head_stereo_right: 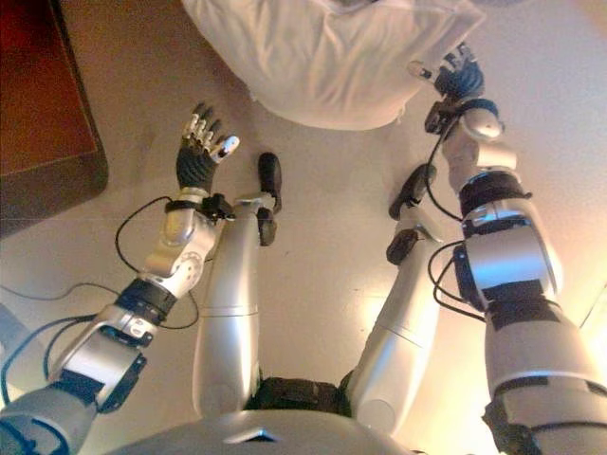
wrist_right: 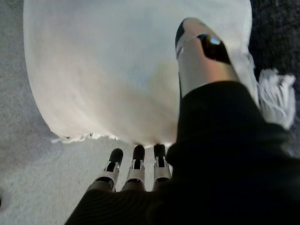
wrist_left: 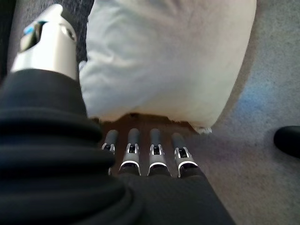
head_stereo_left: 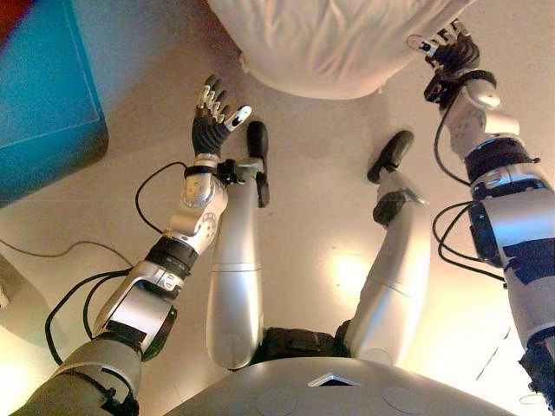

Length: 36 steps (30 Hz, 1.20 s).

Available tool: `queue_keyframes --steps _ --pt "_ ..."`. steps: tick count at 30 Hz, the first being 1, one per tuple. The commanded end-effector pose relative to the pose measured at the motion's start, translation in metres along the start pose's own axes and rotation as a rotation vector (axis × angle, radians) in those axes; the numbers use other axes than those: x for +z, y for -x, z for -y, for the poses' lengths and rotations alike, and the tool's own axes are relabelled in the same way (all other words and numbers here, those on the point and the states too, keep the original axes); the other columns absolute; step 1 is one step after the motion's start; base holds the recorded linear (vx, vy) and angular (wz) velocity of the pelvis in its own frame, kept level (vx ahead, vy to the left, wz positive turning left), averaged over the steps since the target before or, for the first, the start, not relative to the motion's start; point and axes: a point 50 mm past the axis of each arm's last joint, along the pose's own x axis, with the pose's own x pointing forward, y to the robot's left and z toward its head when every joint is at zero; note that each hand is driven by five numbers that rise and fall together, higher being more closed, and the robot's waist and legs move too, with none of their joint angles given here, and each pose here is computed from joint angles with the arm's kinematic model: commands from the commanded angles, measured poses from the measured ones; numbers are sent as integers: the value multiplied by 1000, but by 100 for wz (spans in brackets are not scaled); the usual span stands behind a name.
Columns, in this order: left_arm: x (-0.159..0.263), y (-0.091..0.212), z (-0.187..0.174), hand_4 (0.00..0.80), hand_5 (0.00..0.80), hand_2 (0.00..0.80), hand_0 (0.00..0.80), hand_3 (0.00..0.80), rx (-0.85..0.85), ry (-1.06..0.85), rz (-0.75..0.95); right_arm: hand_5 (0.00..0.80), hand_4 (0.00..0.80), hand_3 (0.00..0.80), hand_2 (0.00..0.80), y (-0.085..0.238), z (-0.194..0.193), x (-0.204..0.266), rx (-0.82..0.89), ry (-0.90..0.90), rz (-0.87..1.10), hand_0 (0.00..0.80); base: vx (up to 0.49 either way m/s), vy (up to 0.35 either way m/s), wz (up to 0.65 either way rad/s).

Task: Pick up the cushion and take it to the sofa

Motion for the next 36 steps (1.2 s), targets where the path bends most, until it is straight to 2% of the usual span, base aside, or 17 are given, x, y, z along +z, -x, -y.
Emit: queue_keyframes --steps 1,10,20,21,23,25,36 --pt "4 13 13 0 0 0 0 0 -55 97 40 0 0 0 0 1 22 21 -19 65 26 0 1 -2 7" --pt "9 21 14 0 0 0 0 0 -105 126 55 0 0 0 0 0 20 42 2 86 55 0 0 4 8" --pt "15 24 13 0 0 0 0 0 -133 150 69 0 0 0 0 0 8 48 169 172 48 0 -15 -4 6" --pt "16 24 14 0 0 0 0 0 -135 152 70 88 88 88 88 1 8 49 177 171 56 88 0 0 0" --pt "17 25 13 0 0 0 0 0 -140 157 72 320 320 320 320 1 6 51 194 195 58 320 0 0 0" --pt "19 24 14 0 0 0 0 0 -145 162 75 800 800 800 800 1 4 53 210 226 60 800 -10 7 2" --pt "23 26 15 0 0 0 0 0 -171 167 88 800 800 800 800 1 -7 62 266 245 89 800 -9 -5 4"
